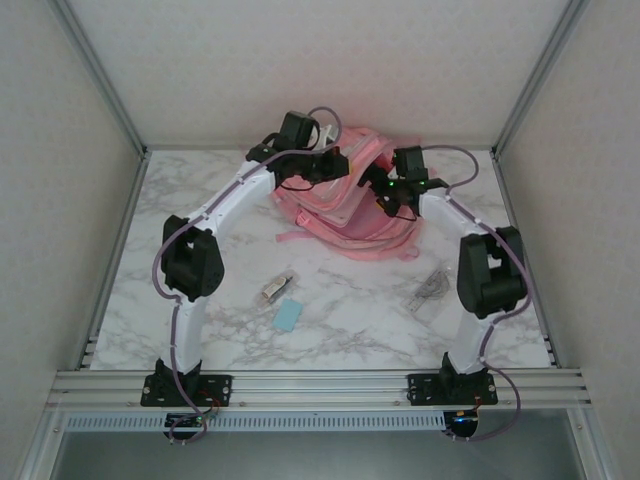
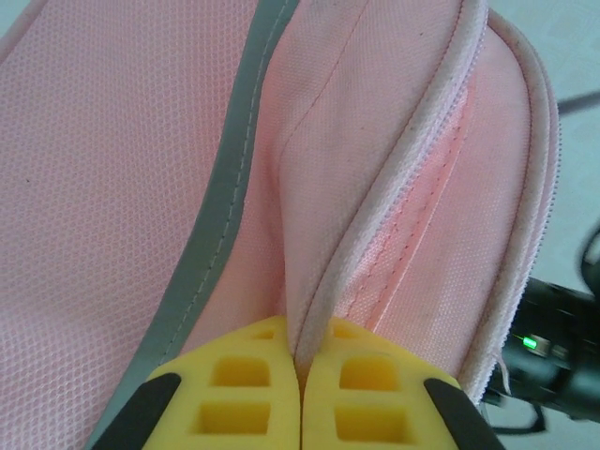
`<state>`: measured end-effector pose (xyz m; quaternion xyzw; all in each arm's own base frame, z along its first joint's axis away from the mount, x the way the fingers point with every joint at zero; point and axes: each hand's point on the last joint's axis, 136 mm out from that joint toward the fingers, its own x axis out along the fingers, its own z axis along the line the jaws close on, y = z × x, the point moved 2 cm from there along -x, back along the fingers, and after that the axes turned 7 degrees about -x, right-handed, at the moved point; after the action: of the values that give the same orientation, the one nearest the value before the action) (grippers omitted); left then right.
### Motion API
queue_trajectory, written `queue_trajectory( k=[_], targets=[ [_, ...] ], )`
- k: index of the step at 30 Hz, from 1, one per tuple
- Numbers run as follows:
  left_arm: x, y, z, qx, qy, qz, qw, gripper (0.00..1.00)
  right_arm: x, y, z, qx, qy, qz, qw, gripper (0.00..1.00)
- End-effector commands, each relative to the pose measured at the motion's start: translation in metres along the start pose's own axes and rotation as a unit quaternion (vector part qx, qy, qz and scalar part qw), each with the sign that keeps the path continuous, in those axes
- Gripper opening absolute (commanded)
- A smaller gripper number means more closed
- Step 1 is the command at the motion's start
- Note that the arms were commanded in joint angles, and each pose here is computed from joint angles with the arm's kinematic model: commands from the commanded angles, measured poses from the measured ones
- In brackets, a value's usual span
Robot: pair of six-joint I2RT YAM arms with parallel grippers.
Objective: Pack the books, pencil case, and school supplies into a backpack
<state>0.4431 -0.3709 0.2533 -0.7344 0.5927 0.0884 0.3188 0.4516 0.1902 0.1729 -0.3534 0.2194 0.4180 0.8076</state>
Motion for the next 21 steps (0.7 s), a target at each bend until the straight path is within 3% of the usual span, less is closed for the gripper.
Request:
queue_trajectory(
  k=[1,10,14,21],
  targets=[
    [-0.037,-0.012,-0.044,0.027,0.058,-0.030,0.998,0.00,-0.042,0.008,-0.007,-0.049,0.037,-0.004,0.998,0.99],
    [-0.035,-0.011,-0.029,0.021,0.055,-0.035,0.998,0.00,-0.127,0.075,-0.105,-0.075,0.272,0.038,0.959,0.99],
    [-0.033,-0.009,-0.026,0.022,0.055,-0.032,0.998,0.00,-0.143,0.113,-0.138,-0.070,0.315,0.092,0.942,0.99],
    [-0.032,-0.005,-0.021,0.019,0.054,-0.031,0.998,0.00,-0.140,0.165,-0.194,0.011,0.347,0.122,0.930,0.99]
  ],
)
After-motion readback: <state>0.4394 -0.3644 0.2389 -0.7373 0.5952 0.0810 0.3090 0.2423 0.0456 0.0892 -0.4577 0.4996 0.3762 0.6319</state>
